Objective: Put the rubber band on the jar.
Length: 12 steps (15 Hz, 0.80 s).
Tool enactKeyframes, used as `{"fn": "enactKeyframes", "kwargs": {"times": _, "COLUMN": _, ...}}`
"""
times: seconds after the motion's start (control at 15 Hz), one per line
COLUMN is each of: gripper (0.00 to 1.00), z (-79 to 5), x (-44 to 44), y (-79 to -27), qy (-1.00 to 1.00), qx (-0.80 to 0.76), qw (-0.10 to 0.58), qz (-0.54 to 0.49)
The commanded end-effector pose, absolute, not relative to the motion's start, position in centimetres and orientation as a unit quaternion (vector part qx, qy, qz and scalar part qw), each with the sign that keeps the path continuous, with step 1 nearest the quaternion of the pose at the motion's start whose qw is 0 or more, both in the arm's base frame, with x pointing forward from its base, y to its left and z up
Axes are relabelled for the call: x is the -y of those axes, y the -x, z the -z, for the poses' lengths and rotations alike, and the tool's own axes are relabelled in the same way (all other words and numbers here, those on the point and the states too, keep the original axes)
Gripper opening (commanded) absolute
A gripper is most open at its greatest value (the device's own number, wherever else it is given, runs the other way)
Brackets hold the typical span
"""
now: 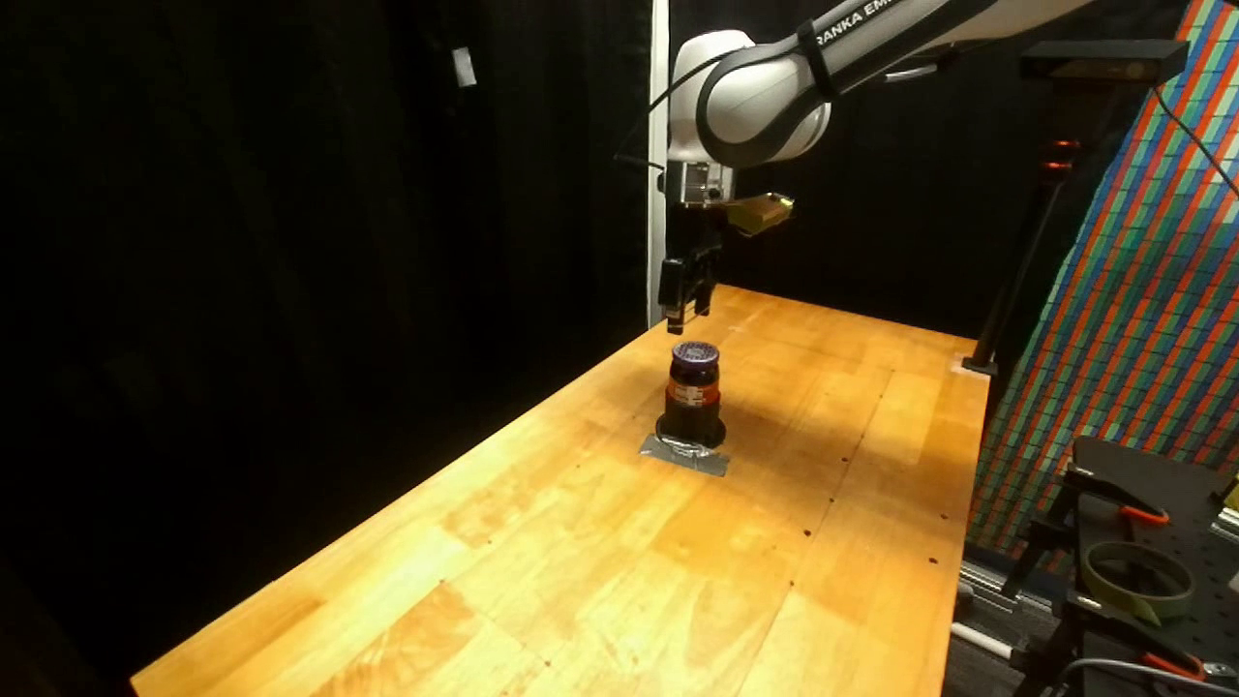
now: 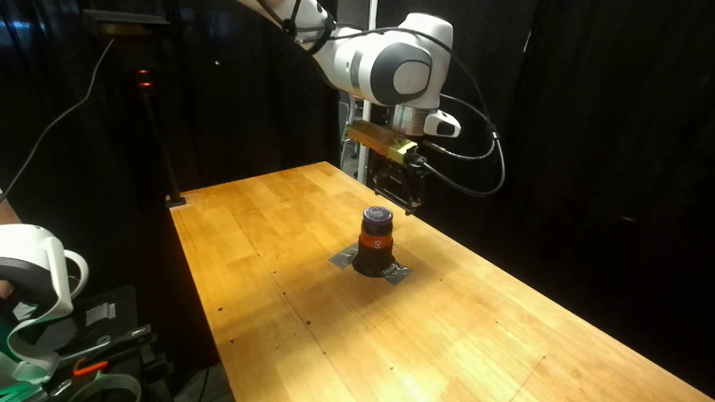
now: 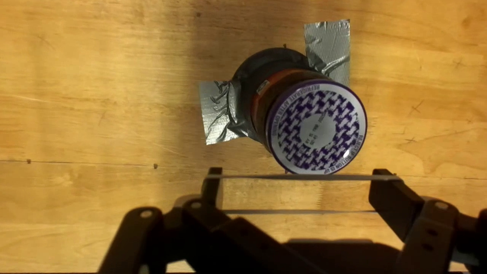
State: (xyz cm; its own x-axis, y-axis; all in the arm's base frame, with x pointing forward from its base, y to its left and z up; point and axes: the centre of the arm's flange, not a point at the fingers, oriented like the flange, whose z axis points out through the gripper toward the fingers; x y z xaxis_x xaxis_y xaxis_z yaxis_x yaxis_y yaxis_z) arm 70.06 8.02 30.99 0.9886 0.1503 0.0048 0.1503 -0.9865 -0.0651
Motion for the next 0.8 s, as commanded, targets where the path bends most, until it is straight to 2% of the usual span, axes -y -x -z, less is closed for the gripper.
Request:
{"fn": "enactKeyframes", "kwargs": {"times": 0.0, "gripper": 1.0, "z": -29.0, "x": -8.7, "y": -72.7, "qy": 0.996, "qx": 0.078, "qw": 0.048, "qz": 0.009}}
{"fn": "enactKeyframes", "kwargs": {"times": 0.4, "gripper": 1.0, "z": -26.2, "x": -8.7, "y": -72.4, "qy": 0.996, "qx": 0.078, "qw": 0.045, "qz": -0.008}}
{"fn": "enactKeyframes", "kwargs": {"times": 0.73, "gripper": 1.0, "z": -26.2, "x": -8.5, "y": -70.2, "qy": 0.995, "qx": 0.079, "qw": 0.044, "qz": -0.043}}
